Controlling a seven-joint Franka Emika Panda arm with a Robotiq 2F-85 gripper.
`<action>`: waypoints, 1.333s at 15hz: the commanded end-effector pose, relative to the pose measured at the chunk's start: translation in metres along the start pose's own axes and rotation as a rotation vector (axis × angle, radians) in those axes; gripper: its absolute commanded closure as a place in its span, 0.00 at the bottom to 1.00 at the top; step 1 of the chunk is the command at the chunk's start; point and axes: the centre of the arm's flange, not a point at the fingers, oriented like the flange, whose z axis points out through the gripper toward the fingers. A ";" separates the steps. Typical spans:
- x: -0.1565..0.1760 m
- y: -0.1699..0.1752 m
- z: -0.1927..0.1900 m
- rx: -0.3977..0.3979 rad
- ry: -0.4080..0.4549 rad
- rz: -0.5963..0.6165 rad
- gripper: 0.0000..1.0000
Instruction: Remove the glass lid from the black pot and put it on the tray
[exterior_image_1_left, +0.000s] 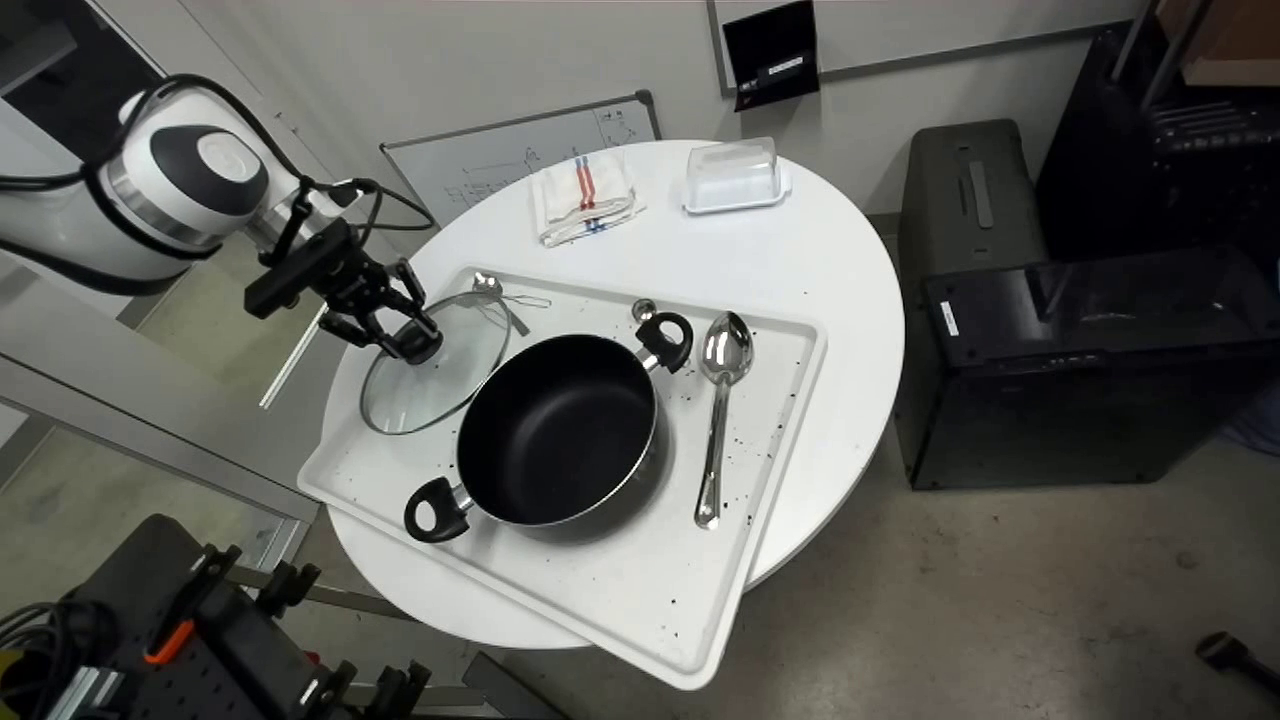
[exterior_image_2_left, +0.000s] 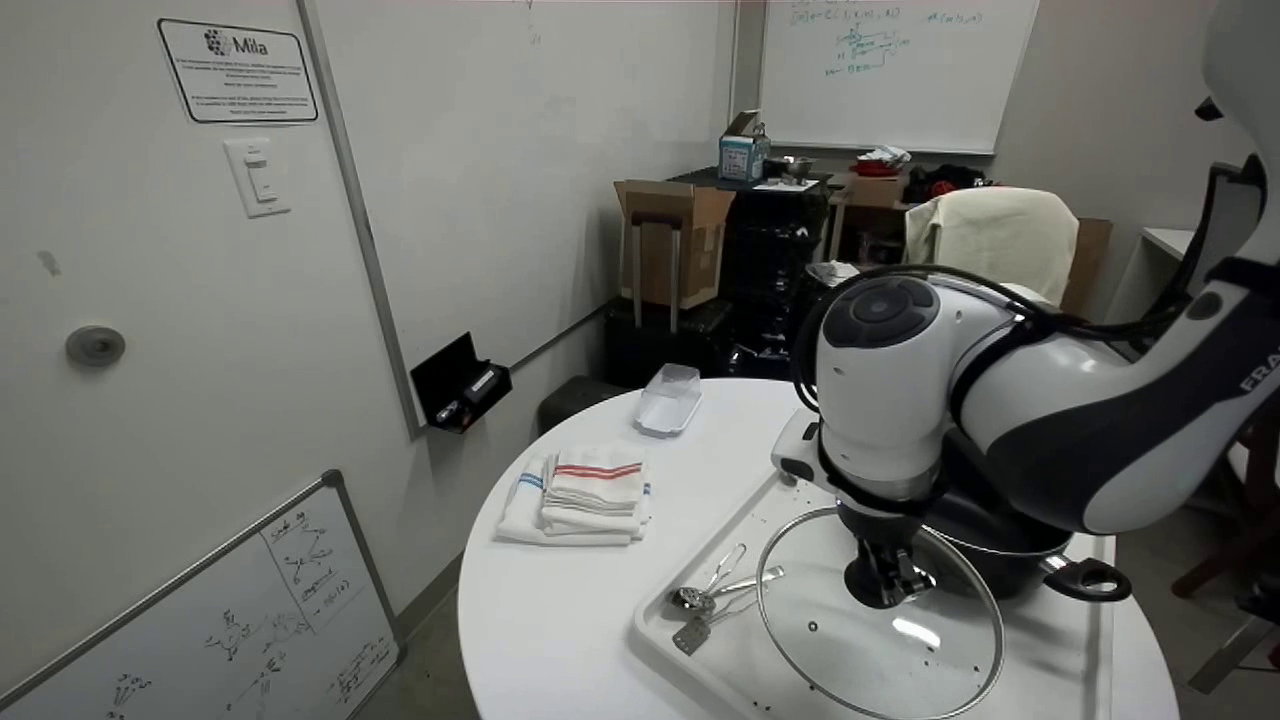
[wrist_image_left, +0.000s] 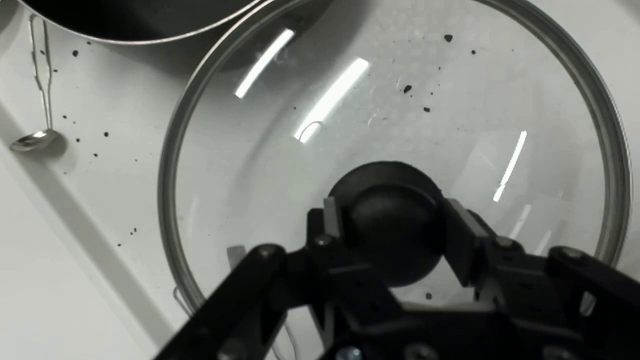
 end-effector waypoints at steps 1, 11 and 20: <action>-0.001 0.004 0.010 0.016 0.005 -0.051 0.75; -0.008 -0.008 0.042 0.091 0.022 -0.124 0.75; -0.028 -0.014 0.069 0.112 0.093 -0.132 0.75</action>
